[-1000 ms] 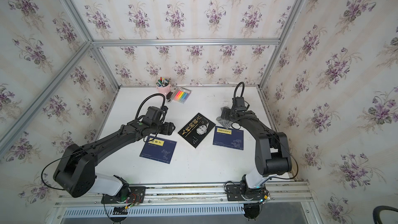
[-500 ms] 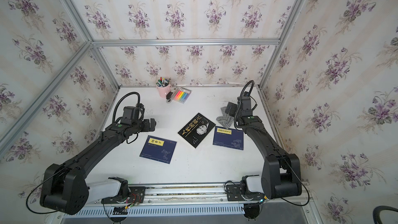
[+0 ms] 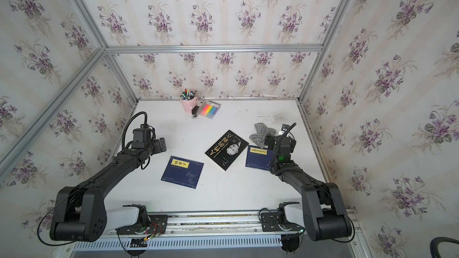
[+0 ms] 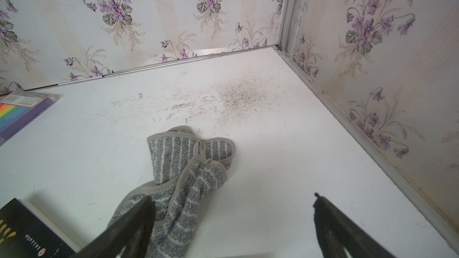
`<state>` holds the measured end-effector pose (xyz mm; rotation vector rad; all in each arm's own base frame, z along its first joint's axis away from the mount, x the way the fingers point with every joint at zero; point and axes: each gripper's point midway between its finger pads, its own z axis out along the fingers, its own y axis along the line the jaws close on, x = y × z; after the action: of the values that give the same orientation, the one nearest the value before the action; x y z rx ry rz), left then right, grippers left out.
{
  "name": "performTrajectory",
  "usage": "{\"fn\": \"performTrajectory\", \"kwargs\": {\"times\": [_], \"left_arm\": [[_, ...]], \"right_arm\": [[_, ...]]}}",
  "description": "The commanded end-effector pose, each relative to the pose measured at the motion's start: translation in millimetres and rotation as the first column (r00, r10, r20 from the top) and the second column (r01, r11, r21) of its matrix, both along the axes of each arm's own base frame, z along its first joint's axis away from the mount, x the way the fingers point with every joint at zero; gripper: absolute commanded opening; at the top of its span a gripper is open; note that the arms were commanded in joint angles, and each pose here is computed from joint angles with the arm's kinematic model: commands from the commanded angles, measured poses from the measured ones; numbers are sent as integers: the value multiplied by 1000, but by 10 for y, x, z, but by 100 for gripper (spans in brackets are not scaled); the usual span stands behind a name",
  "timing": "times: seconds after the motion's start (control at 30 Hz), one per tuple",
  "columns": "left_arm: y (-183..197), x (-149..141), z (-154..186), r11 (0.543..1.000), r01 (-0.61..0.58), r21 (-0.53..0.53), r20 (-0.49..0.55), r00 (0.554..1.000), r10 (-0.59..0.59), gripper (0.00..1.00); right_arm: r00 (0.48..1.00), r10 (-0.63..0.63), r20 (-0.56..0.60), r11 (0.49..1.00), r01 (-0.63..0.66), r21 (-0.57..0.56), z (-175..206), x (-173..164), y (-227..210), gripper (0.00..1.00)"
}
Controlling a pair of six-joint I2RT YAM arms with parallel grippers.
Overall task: Wipe the cover of the book
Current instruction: Reset both arms
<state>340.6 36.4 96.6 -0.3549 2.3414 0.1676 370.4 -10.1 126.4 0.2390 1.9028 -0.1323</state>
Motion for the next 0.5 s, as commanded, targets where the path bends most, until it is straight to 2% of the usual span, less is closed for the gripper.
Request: {"fn": "performTrajectory", "kwargs": {"times": [0.0, 0.13, 0.23, 0.4, 0.47], "left_arm": [[147, 138, 281, 996, -51, 75, 189, 981, 36, 100], [168, 101, 378, 994, -60, 96, 348, 937, 23, 100], [121, 109, 406, 994, -32, 101, 427, 904, -14, 100], [21, 210, 316, 994, 32, 103, 422, 904, -73, 100], [-81, 273, 324, 988, 100, 119, 421, 896, -142, 100]], "right_arm": [[992, -11, 129, 1000, 14, -24, 235, 105, -25, 100], [992, 1, 129, 1000, 3, -31, 111, 114, -8, 100], [989, 11, 146, 999, -5, -43, 77, 99, -1, 100], [982, 41, 182, 998, -32, -56, 106, 38, 33, 100], [976, 43, 212, 998, -31, -58, 108, -13, 28, 100]]}}
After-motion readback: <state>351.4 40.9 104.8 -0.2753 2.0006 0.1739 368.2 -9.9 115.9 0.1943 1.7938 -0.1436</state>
